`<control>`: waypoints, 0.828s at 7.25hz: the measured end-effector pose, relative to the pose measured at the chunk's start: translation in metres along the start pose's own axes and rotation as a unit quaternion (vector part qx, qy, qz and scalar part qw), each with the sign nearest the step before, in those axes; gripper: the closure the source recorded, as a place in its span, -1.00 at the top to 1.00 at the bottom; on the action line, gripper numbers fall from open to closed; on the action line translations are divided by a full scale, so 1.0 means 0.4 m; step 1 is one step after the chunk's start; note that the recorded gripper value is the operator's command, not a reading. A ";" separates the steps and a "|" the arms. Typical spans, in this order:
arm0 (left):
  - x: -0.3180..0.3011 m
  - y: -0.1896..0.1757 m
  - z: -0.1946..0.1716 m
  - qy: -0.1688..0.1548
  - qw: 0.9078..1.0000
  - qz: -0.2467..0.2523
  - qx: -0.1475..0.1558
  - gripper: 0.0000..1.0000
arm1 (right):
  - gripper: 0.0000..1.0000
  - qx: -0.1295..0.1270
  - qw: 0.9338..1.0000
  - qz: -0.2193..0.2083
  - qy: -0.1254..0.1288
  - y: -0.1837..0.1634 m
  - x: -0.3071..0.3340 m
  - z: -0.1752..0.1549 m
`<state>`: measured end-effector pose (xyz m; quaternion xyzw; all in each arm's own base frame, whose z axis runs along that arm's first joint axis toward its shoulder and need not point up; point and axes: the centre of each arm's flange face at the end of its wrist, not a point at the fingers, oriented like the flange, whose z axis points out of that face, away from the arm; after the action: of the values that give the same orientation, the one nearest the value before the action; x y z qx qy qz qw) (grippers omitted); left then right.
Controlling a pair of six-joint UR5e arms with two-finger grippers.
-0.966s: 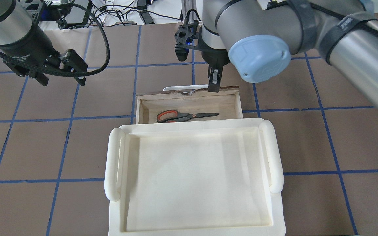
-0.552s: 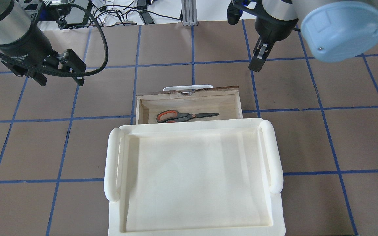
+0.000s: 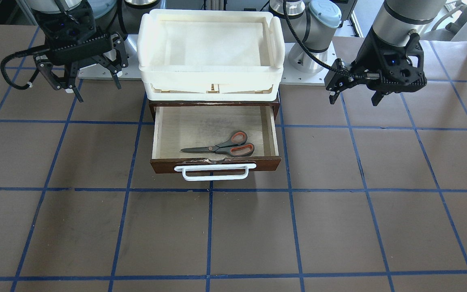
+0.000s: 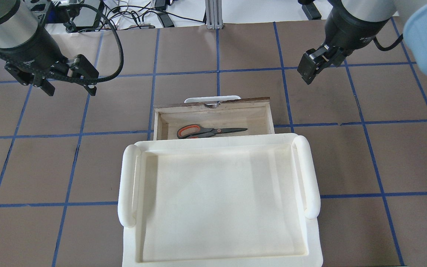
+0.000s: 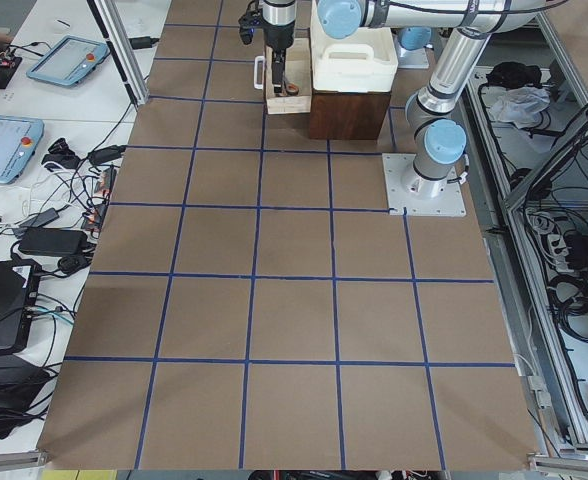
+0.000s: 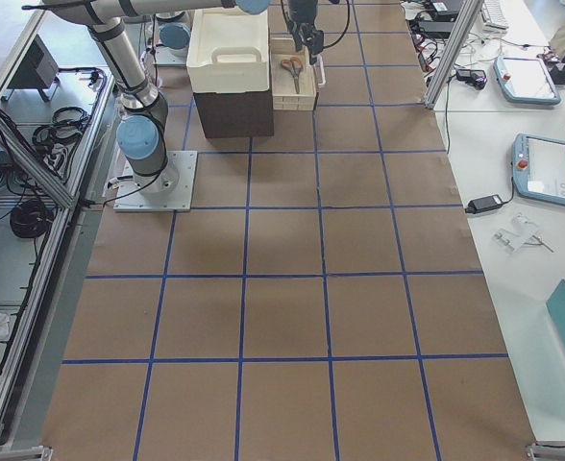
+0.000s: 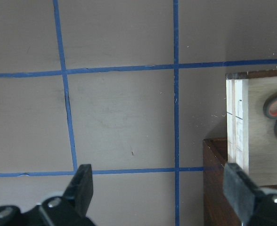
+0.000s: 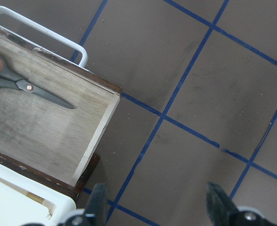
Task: Put scissors in drawer and close it
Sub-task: 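Raise the right gripper out of the drawer and back to rest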
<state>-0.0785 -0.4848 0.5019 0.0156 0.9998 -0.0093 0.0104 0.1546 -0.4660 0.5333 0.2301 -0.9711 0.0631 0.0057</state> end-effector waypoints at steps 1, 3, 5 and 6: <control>0.000 -0.001 0.001 0.000 1.000 -0.002 0.000 1.00 | 0.69 -0.002 0.999 0.050 0.001 0.012 -0.004 -0.002; 0.000 -0.014 0.002 0.000 1.000 -0.005 0.009 1.00 | 1.00 0.003 0.990 0.142 0.001 0.016 -0.008 -0.007; 0.009 -0.055 0.002 -0.003 0.999 -0.010 0.035 1.00 | 1.00 0.016 0.985 0.173 0.003 0.011 -0.006 -0.013; 0.030 -0.086 0.006 -0.003 0.999 -0.015 0.044 1.00 | 1.00 0.019 0.983 0.183 0.004 0.011 -0.006 -0.015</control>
<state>-0.0916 -0.5187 0.4998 0.0006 0.9985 -0.0534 0.0125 0.1546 -0.4605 0.5389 0.0479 -0.9955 0.0820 -0.0065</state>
